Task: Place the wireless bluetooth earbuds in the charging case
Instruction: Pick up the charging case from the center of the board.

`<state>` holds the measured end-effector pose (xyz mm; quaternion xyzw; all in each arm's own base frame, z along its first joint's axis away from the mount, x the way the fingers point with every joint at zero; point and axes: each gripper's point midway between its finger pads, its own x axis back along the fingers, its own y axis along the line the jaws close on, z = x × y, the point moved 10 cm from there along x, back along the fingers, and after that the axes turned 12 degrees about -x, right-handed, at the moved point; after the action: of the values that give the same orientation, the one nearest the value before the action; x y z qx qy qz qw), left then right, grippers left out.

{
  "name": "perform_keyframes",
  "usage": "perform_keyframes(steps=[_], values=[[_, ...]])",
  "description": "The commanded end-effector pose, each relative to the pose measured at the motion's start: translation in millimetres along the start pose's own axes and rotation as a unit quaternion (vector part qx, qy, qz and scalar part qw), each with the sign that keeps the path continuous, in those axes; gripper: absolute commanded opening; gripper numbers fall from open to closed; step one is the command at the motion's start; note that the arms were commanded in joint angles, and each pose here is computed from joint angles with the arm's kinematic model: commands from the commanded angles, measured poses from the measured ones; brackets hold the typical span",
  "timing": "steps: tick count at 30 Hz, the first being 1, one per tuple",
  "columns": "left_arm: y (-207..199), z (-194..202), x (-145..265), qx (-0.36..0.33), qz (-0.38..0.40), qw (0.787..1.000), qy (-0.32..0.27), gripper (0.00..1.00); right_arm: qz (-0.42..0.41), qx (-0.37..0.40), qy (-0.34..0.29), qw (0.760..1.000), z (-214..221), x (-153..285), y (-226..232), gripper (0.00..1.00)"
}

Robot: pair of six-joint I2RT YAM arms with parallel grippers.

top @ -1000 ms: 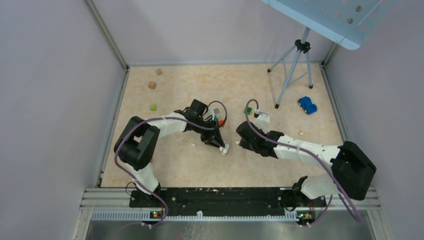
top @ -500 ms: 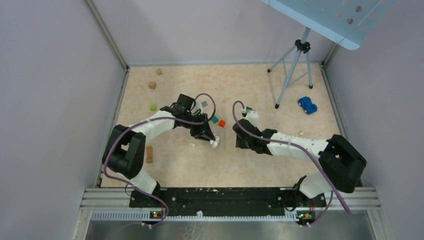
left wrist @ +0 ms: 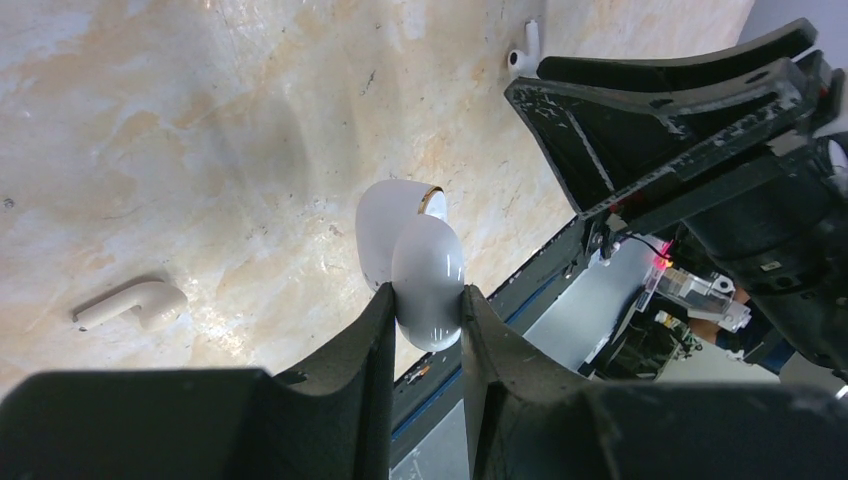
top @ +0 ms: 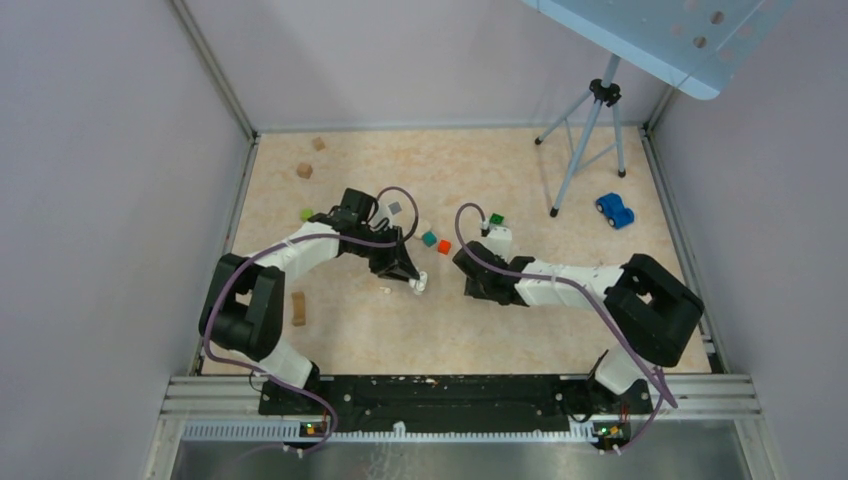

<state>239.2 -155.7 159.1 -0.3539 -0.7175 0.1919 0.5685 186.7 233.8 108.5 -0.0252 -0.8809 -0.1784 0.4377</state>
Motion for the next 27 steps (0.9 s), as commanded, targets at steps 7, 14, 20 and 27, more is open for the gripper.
perform_keyframes(steps=[7,14,20,27], values=[[-12,-10,12,-0.026,0.024,0.999,-0.024,0.00,0.043,-0.084,-0.059,0.994,17,-13,10,0.37],[-12,-8,13,-0.026,0.027,0.999,-0.023,0.00,0.059,-0.085,-0.072,0.992,18,-15,6,0.30],[-12,-7,14,-0.027,0.029,0.999,-0.024,0.00,0.058,-0.080,-0.067,0.993,19,-17,8,0.22],[-10,-6,12,-0.039,0.030,0.999,-0.022,0.00,0.020,-0.066,-0.060,0.996,9,2,14,0.11]])
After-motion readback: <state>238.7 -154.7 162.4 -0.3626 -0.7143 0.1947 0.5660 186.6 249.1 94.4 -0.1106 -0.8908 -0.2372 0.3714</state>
